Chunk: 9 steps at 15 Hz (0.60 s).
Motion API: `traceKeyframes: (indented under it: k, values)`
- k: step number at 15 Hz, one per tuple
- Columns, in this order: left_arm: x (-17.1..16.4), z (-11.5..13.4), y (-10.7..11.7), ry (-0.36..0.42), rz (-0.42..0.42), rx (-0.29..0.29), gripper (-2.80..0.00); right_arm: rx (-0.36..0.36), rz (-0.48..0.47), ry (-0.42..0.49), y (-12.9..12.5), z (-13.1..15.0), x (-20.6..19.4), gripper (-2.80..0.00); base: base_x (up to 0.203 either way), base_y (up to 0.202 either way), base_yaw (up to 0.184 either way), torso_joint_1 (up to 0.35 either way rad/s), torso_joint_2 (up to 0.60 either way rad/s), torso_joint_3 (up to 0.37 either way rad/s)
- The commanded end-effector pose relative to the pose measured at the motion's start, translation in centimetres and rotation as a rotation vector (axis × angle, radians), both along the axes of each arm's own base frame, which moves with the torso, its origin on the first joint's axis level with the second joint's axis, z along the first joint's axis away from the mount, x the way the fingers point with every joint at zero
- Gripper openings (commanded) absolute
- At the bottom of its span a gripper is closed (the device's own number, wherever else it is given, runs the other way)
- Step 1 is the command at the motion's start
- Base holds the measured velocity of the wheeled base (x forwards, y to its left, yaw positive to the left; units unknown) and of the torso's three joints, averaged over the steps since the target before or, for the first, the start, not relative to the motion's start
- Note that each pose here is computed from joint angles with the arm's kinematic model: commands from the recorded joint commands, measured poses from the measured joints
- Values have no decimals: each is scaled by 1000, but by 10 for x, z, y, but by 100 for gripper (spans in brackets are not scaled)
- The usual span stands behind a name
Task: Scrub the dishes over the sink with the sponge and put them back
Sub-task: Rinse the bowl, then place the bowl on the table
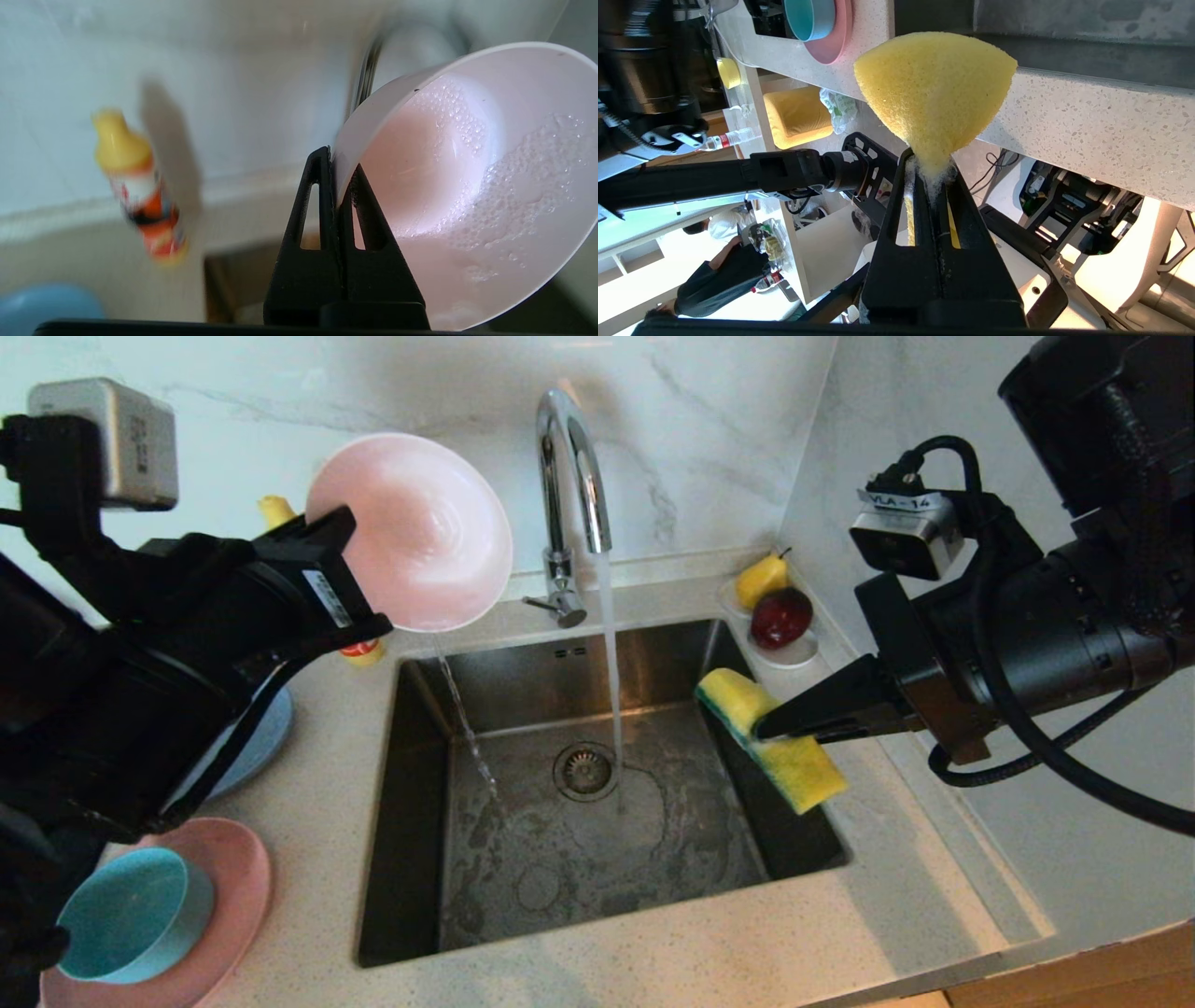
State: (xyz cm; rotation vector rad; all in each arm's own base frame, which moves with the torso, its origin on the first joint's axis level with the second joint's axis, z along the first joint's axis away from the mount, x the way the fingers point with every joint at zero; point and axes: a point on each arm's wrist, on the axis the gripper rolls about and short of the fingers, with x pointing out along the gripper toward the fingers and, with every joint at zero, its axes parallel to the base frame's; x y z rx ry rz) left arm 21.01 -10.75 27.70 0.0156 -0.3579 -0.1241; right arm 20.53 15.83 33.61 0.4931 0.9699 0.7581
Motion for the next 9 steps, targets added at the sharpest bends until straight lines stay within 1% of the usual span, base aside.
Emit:
traceKeyframes:
  k: [1,2,3,4,5,6,7,8,9]
  values:
    - [3,-7,0,64,14,8,-280,11,1,-8,-3,4,-5,-280,0,0,0,0,0,0]
    - [4,-14,-1,154,24,28,-280,11,0,-7,-4,5,-6,-280,0,0,0,0,0,0]
    - [3,-17,1,258,30,31,-280,15,-1,-13,-7,7,-11,-280,0,0,0,0,0,0]
    - [0,-16,5,374,42,27,-280,12,-2,-10,-9,7,-13,-280,0,0,0,0,0,0]
    - [-4,-10,10,481,60,7,-280,10,-5,-7,-10,6,-12,-280,0,0,0,0,0,0]
    - [-8,2,17,562,80,-29,-280,8,-6,-5,-10,5,-12,-280,0,0,0,0,0,0]
    - [-14,17,25,628,99,-85,-280,8,-6,-5,-10,5,-13,-280,0,0,0,0,0,0]
    - [-19,30,36,681,125,-149,-280,6,-6,-2,-9,4,-12,-280,0,0,0,0,0,0]
    - [-22,40,51,722,170,-214,-280,5,-6,0,-9,4,-12,-280,0,0,0,0,0,0]
